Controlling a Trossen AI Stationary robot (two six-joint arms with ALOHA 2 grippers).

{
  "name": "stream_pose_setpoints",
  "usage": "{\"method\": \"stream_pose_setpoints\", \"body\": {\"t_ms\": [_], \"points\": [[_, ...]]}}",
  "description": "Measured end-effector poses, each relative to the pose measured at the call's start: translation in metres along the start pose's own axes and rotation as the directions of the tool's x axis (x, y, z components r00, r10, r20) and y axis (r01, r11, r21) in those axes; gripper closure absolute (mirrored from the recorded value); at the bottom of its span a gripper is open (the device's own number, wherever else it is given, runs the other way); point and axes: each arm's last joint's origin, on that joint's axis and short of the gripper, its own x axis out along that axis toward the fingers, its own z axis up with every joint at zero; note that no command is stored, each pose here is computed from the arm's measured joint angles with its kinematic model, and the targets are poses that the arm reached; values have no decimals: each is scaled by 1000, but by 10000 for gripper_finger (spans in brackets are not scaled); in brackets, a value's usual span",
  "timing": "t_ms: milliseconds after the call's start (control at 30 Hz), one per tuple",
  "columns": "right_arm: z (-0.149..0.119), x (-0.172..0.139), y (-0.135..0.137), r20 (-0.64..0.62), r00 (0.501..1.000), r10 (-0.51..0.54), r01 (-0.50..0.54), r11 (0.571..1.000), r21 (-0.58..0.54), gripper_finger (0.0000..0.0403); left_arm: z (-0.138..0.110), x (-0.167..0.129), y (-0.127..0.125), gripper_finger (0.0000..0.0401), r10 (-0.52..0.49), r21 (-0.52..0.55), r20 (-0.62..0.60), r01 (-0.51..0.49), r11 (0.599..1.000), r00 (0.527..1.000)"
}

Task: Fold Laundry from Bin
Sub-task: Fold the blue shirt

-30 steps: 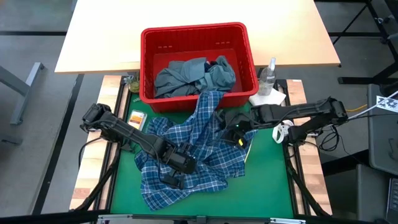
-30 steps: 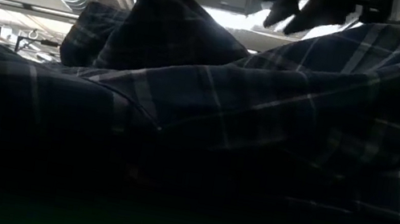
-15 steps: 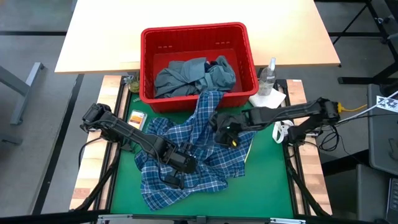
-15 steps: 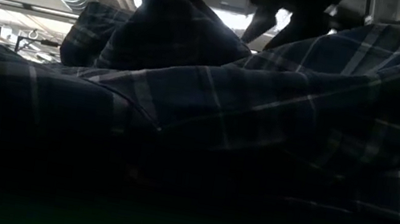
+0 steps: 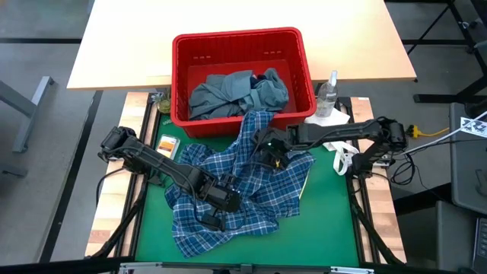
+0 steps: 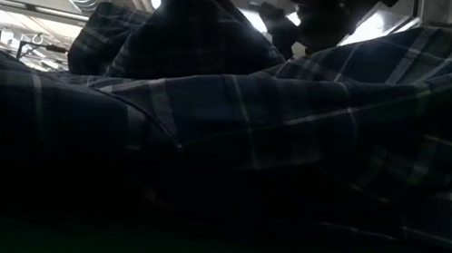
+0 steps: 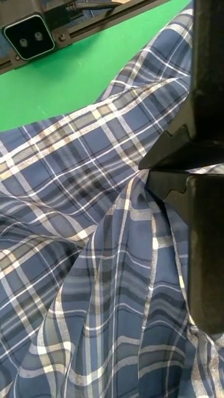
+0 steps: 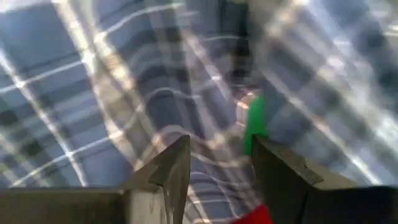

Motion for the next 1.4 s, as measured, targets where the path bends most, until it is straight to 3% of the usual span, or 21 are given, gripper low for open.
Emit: {"method": "stream_pose_setpoints", "body": {"t_ms": [133,300,400,567,667,833,1000,1167,1400], "points": [[0,14,3,-15,999,37,-37,999,-36,233,0,0,0,401,0,-1,5,0,1000,1000],[-5,28,7,-127,991,42,-47,998,-35,244,1,0,-1,401,-1,0,15,1,1000,1000],[-7,27,8,-195,980,31,-39,998,-39,281,2,0,-1,401,-1,0,17,1,1000,1000],[-10,13,10,-251,967,33,-43,999,-32,378,2,0,-1,401,-1,0,18,1,1000,1000],[-11,4,12,-250,967,53,-53,999,7,391,2,0,0,401,12,0,19,-12,1000,1000],[-15,-25,17,-287,955,71,-48,995,84,385,2,0,3,401,131,-3,29,-131,991,991],[-22,-66,25,-354,933,63,2,983,182,396,3,-1,16,401,295,-29,34,-294,955,955],[-31,-110,38,-425,904,36,118,937,330,398,4,-1,39,401,406,-82,26,-403,912,914],[-47,-154,60,-538,842,39,286,812,508,399,9,-4,76,401,540,-195,52,-522,830,840]]}}
